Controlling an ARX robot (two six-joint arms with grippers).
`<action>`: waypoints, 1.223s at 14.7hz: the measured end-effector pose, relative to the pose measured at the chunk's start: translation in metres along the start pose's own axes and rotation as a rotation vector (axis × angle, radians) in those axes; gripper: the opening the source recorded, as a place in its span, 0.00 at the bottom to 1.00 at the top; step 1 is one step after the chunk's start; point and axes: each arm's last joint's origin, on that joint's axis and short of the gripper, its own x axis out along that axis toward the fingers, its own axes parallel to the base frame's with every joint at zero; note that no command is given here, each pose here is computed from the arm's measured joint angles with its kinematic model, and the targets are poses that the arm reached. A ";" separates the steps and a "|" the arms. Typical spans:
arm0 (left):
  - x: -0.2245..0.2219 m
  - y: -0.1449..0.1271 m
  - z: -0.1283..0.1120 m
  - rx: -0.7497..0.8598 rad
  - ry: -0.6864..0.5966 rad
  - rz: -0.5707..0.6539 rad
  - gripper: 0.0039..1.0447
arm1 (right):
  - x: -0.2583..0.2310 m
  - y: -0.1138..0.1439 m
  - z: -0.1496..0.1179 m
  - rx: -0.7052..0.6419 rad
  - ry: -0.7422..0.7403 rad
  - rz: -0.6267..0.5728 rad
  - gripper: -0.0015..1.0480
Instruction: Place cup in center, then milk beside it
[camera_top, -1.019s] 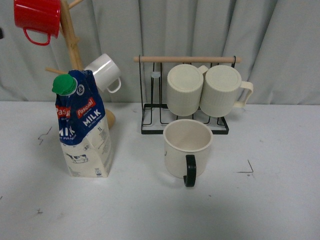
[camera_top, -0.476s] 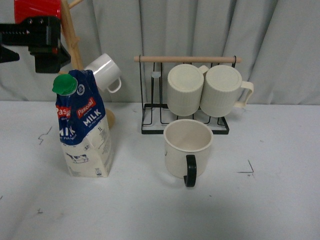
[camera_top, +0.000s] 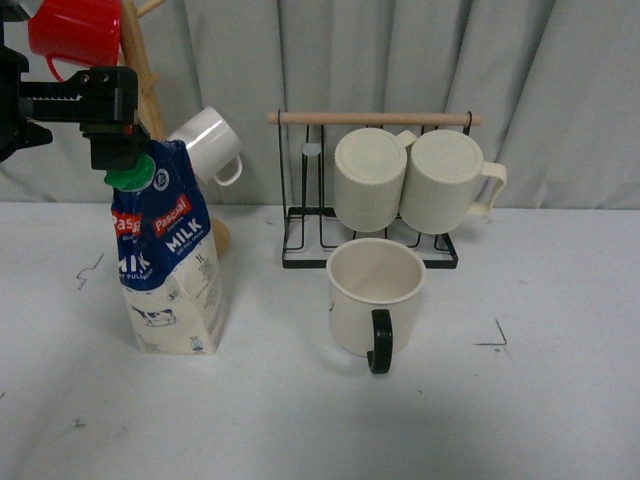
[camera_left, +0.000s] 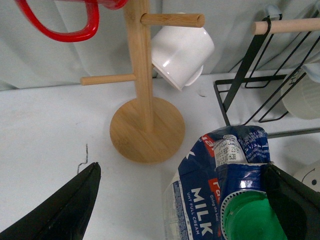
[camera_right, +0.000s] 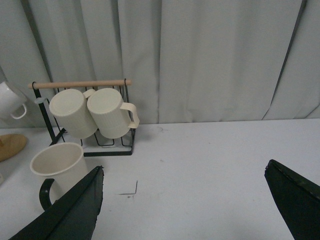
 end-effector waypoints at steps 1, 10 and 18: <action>0.004 -0.003 -0.001 -0.022 -0.002 -0.005 0.94 | 0.000 0.000 0.000 0.000 0.000 0.000 0.94; -0.003 0.005 0.005 -0.049 0.019 -0.035 0.94 | 0.000 0.000 0.000 0.000 0.000 0.000 0.94; -0.012 -0.019 0.019 -0.012 -0.018 -0.119 0.94 | 0.000 0.000 0.000 0.000 0.000 0.000 0.94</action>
